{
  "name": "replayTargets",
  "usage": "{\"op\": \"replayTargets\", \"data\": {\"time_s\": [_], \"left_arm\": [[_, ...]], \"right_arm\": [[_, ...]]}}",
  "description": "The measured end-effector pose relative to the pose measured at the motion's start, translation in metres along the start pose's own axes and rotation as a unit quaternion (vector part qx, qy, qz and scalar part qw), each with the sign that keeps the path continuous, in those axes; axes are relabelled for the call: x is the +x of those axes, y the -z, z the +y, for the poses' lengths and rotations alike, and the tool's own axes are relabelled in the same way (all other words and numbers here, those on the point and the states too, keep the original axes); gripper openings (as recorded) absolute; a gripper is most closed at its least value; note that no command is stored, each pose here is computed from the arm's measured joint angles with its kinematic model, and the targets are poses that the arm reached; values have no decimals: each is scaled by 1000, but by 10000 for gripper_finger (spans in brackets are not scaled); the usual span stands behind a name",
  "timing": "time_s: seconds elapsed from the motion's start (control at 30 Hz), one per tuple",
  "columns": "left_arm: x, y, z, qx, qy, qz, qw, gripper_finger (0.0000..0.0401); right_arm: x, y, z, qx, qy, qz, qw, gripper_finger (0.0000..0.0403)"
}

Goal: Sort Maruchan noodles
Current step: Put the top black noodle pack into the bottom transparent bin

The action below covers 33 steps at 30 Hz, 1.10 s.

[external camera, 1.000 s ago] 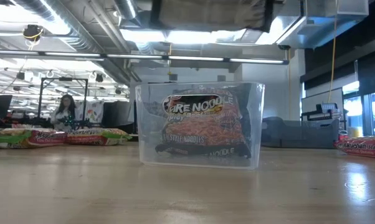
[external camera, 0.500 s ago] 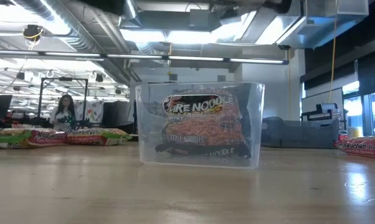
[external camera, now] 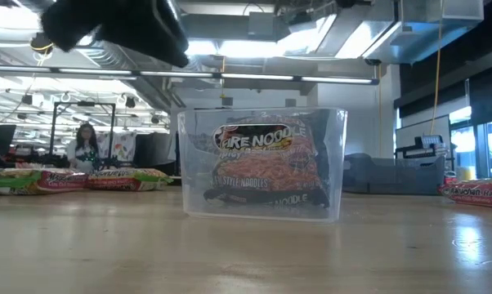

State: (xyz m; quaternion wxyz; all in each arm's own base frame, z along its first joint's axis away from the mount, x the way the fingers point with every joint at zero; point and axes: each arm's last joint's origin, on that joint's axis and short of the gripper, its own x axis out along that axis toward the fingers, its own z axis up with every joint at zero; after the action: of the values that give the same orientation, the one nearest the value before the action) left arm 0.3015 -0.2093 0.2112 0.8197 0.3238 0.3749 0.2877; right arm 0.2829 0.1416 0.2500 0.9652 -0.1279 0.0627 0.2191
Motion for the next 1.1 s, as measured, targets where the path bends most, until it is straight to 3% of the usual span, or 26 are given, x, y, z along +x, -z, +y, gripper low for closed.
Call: {"op": "replayTargets", "data": {"time_s": [0.23, 0.47, 0.67, 0.87, 0.97, 1.1], "left_arm": [[-3, -1, -10, 19, -18, -39, 999, 150], [-16, 19, -15, 112, -44, -56, 991, 158], [-24, 47, 13, 15, -50, -71, 996, 158], [-23, 62, 43, -141, -21, -96, 985, 158], [-19, 58, 51, -193, 3, -91, 977, 158], [-9, 46, 53, -230, 40, -75, 969, 158]], "right_arm": [[0, -4, 1, -24, -6, -23, 999, 85], [-6, -7, 0, -25, -13, -24, 999, 85], [-17, -1, 0, -23, -5, -11, 1000, 85], [-26, 11, -8, -8, 129, 32, 991, 85], [-27, 19, -10, 3, 189, 70, 979, 85], [-26, 24, -10, 16, 219, 87, 972, 85]]}}
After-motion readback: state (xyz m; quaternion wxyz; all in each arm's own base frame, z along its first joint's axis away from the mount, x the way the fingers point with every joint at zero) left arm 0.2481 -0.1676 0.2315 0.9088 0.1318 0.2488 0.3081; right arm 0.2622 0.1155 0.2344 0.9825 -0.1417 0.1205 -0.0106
